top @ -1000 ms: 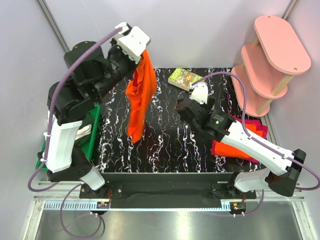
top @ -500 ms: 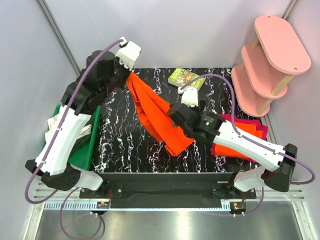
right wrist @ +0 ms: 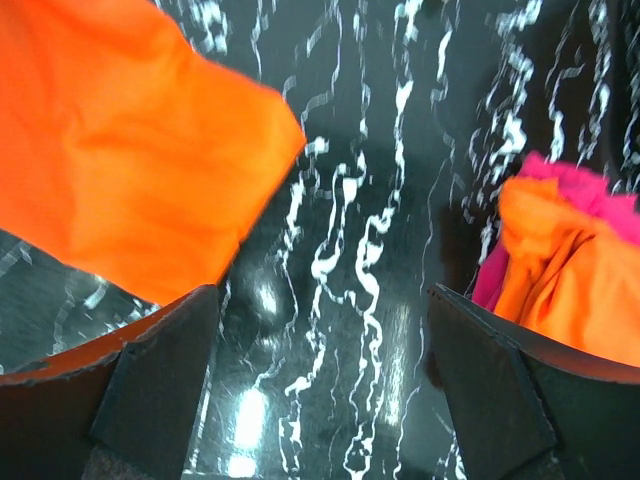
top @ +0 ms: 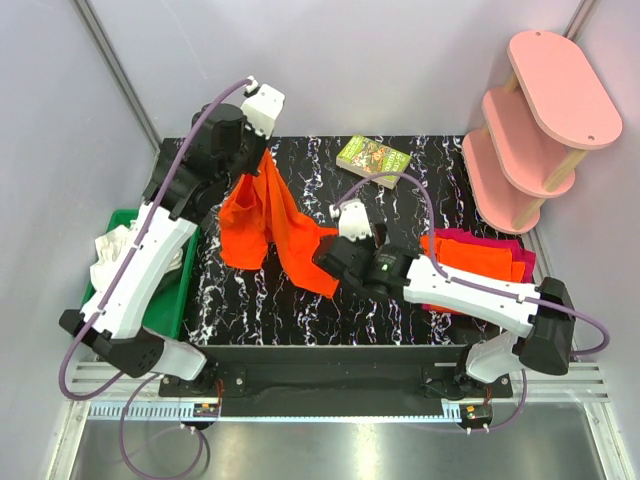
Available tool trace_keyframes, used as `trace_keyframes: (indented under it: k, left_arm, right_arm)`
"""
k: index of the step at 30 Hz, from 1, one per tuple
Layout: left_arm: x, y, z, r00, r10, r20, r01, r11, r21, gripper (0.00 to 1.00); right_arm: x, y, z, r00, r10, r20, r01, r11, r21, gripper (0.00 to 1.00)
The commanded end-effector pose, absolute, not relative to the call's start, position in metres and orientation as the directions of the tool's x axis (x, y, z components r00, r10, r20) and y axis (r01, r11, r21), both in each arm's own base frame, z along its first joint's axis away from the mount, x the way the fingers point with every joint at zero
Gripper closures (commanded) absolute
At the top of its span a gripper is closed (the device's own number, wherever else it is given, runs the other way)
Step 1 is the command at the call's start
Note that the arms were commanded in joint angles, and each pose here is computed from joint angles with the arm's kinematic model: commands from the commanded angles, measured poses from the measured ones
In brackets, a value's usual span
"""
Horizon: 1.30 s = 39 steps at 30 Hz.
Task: Fold and stack the t-shirts
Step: Move the tshirt to the center of the board
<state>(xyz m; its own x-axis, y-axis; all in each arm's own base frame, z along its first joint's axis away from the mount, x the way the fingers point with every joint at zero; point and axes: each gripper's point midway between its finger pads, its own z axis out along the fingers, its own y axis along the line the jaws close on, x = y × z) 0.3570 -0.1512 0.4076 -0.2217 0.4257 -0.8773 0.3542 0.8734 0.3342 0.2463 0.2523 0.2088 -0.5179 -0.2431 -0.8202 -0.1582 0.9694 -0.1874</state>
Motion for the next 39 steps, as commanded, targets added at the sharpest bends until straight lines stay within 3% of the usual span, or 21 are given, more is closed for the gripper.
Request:
trace_keyframes:
  k: [1, 5, 15, 27, 39]
  left_arm:
    - [0.384, -0.147, 0.413, -0.204, 0.352, -0.914, 0.263, 0.919, 0.295, 1.0]
    - [0.392, -0.145, 0.402, -0.23, 0.349, -0.908, 0.252, 0.923, 0.29, 1.0]
    - [0.397, -0.139, 0.386, -0.265, 0.361, -0.894, 0.24, 0.923, 0.301, 1.0]
    - [0.386, -0.123, 0.368, -0.301, 0.368, -0.88, 0.228, 0.924, 0.308, 1.0]
    - [0.374, -0.111, 0.36, -0.316, 0.367, -0.875, 0.222, 0.925, 0.308, 1.0]
  right_arm:
    - [0.224, 0.256, 0.168, -0.572, -0.229, -0.788, -0.177, 0.972, -0.154, 0.09]
    - [0.208, 0.261, 0.119, -0.63, -0.273, -0.727, -0.195, 0.962, -0.192, 0.11]
    - [0.192, 0.313, 0.074, -0.632, -0.376, -0.678, -0.321, 0.923, -0.212, 0.17]
    - [0.216, 0.332, 0.039, -0.6, -0.432, -0.673, -0.322, 0.901, -0.291, 0.17]
    - [0.249, 0.317, 0.041, -0.604, -0.35, -0.716, -0.181, 0.935, -0.304, 0.41]
